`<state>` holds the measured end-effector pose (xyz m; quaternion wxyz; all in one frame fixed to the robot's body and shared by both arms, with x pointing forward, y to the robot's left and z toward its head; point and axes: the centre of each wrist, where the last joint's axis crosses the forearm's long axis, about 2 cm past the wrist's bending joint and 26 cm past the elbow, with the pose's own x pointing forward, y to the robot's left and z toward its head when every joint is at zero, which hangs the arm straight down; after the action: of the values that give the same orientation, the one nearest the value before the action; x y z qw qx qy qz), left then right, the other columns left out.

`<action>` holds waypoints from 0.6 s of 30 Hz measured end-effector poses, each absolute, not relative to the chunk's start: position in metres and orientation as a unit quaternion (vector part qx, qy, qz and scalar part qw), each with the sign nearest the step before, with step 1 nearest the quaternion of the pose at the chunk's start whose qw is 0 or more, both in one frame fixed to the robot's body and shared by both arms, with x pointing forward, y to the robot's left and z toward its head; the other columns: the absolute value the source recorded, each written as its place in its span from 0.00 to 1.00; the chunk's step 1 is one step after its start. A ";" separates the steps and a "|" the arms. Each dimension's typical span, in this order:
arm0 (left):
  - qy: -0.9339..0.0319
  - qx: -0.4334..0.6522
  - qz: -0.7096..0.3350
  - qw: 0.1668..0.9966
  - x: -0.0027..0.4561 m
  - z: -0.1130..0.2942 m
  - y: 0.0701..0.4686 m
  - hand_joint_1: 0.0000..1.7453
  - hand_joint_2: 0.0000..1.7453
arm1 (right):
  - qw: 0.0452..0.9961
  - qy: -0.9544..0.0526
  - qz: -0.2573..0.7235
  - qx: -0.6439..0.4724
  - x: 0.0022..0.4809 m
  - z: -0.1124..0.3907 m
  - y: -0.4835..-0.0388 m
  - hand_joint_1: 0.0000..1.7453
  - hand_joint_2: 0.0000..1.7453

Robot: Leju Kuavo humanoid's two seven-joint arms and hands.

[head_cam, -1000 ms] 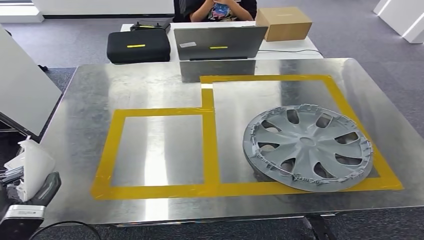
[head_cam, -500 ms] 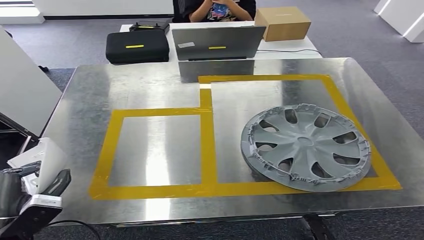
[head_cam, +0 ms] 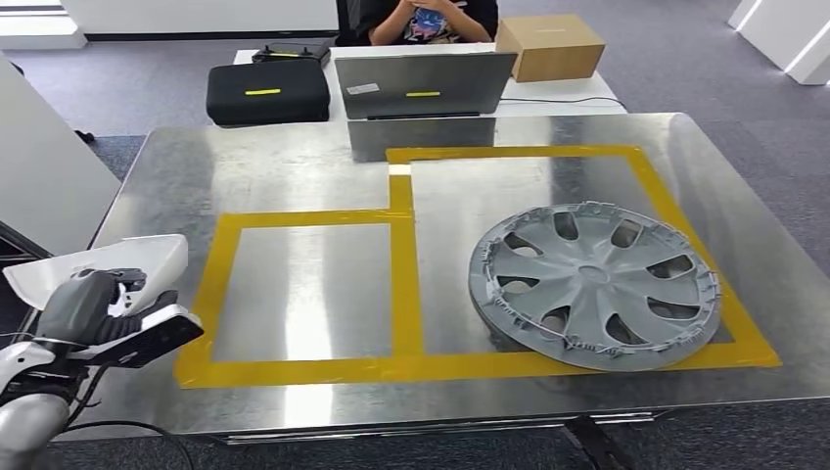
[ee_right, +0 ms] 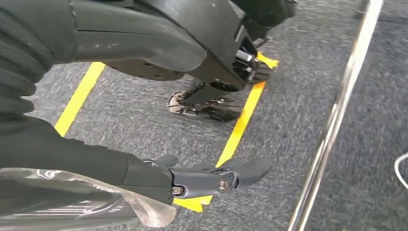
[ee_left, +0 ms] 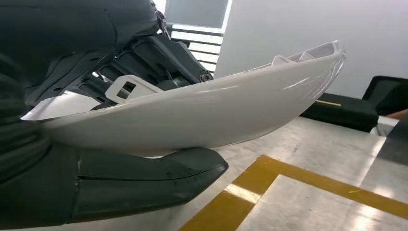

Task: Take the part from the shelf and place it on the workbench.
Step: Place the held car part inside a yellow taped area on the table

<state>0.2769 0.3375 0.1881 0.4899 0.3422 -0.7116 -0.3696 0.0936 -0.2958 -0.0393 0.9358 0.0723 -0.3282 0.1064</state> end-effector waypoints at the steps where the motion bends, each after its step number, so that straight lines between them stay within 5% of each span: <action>1: -0.704 0.344 -0.386 0.486 0.285 0.189 0.335 1.00 1.00 | 0.936 -0.327 0.112 0.073 0.096 -0.040 -0.295 0.00 1.00; 18: -0.676 0.306 -0.526 0.416 0.326 0.184 0.286 1.00 1.00 | 0.932 -0.324 0.141 0.082 0.116 -0.048 -0.286 0.00 1.00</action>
<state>0.3257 0.2861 0.1843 0.4164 0.3057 -0.6755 -0.5261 0.1163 -0.2859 -0.0481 0.9319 0.0820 -0.3240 0.1412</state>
